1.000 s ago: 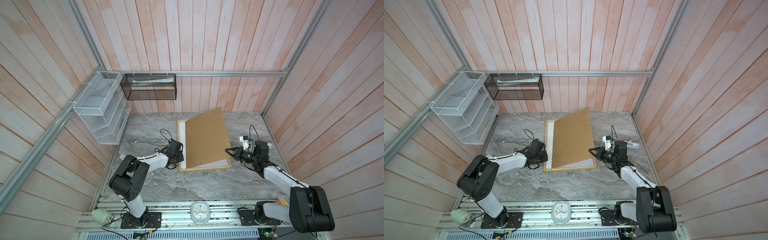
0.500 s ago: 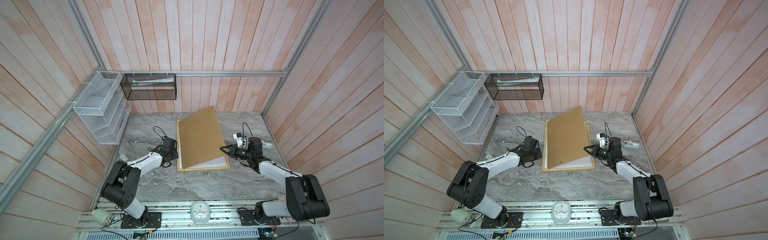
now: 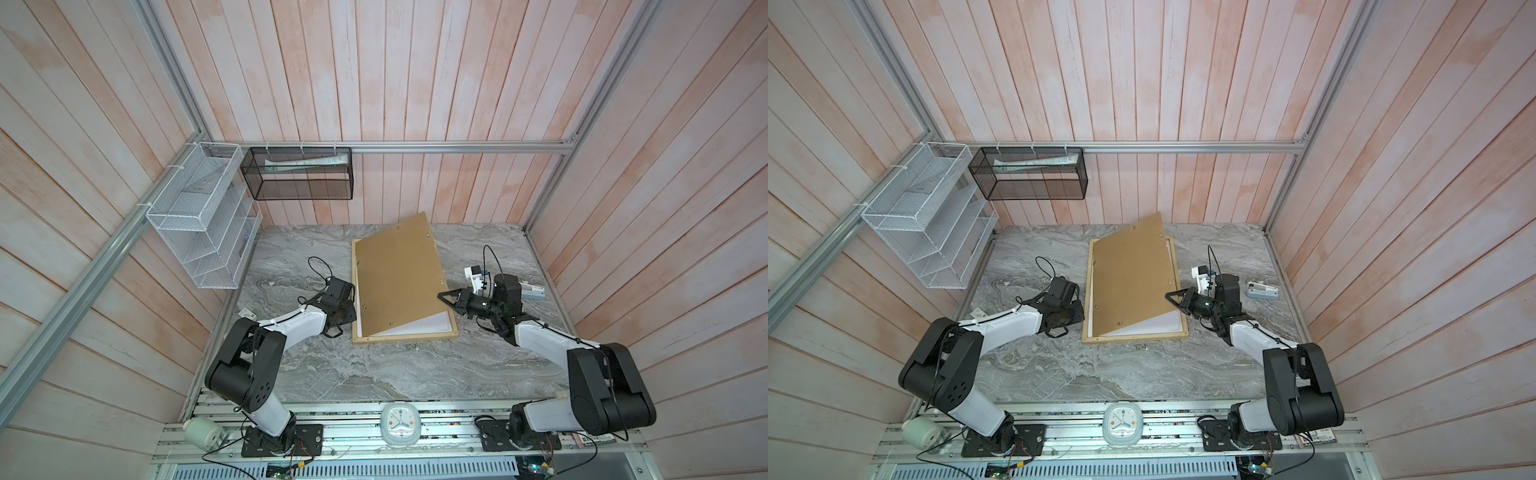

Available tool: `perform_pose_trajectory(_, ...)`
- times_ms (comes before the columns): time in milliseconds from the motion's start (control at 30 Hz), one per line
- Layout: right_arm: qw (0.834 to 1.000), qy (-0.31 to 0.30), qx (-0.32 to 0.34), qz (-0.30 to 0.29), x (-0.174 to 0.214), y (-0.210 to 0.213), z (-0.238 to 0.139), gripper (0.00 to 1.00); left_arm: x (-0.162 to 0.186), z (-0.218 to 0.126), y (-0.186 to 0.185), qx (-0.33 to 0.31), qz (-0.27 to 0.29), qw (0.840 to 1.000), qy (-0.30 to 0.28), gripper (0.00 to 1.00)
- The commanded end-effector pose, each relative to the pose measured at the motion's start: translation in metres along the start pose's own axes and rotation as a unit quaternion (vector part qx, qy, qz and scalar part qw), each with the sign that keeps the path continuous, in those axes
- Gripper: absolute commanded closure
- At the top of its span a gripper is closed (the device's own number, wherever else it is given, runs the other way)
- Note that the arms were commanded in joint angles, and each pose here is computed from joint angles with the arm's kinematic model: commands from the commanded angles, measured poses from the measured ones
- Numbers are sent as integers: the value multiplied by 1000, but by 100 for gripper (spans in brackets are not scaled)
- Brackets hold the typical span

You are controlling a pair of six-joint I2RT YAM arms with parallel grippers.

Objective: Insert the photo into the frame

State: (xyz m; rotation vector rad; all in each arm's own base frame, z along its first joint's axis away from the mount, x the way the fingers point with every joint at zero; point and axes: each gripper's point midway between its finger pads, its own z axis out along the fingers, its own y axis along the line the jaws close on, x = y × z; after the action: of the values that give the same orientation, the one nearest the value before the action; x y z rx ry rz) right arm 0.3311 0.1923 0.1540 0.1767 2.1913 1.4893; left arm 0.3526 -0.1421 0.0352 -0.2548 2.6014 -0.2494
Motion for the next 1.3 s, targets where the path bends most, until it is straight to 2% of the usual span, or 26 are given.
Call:
perform_pose_trajectory(0, 998, -20, -36, -38, -10, 20, 1, 100, 7, 7, 0, 8, 6, 1000, 11, 63)
perform_pose_trajectory(833, 999, -24, -36, 8, 4, 8, 2, 100, 9, 8, -6, 25, 9, 999, 17, 64)
perform_pose_trajectory(1267, 1000, 0, -26, -7, 11, 4, 12, 100, 7, 8, -9, 28, 14, 999, 19, 64)
